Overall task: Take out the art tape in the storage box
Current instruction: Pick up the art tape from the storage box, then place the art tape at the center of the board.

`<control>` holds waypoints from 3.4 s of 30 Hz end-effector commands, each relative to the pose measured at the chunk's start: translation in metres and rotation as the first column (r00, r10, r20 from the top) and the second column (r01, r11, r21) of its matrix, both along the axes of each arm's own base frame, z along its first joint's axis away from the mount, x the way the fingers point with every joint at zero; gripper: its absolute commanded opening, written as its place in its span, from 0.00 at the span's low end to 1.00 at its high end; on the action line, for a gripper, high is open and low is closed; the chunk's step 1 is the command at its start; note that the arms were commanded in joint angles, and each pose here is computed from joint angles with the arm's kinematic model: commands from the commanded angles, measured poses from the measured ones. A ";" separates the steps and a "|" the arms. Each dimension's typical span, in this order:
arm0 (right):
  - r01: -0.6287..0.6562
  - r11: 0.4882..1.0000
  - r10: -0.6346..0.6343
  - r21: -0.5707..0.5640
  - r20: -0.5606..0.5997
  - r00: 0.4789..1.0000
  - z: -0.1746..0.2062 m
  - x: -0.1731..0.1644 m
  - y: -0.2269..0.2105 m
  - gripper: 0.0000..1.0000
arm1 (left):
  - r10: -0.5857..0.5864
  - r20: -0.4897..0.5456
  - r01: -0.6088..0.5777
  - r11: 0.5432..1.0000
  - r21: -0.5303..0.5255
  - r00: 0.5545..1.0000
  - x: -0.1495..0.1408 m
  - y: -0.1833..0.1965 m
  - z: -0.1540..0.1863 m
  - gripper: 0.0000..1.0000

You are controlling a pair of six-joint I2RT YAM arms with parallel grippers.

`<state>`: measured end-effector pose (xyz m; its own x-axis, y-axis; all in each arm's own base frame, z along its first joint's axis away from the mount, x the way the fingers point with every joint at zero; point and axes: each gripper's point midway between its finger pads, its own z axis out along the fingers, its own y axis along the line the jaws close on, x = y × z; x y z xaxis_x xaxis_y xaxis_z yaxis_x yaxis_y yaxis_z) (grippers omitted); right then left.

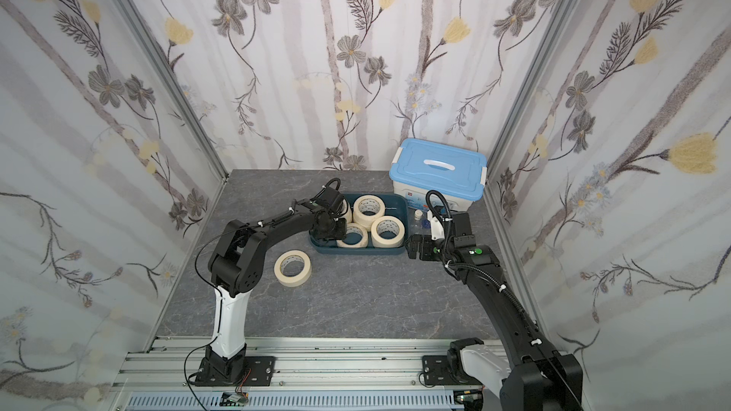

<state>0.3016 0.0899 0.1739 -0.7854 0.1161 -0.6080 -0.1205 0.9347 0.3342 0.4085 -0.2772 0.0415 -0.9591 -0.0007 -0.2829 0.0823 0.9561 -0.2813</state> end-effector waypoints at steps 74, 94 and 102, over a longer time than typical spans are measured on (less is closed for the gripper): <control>-0.007 1.000 0.007 -0.016 -0.016 1.000 -0.006 0.007 0.002 1.00 | 0.054 0.037 -0.053 0.998 -0.025 0.998 -0.141 0.063 0.086 0.06; -0.016 1.000 0.016 -0.019 -0.013 1.000 -0.005 0.008 0.003 1.00 | 0.021 -0.046 -0.019 0.999 0.049 0.999 -0.138 0.052 0.033 0.01; -0.015 1.000 0.015 -0.019 -0.018 1.000 -0.006 0.008 0.003 1.00 | 0.021 -0.026 -0.019 0.994 0.104 0.999 -0.125 0.053 0.022 0.01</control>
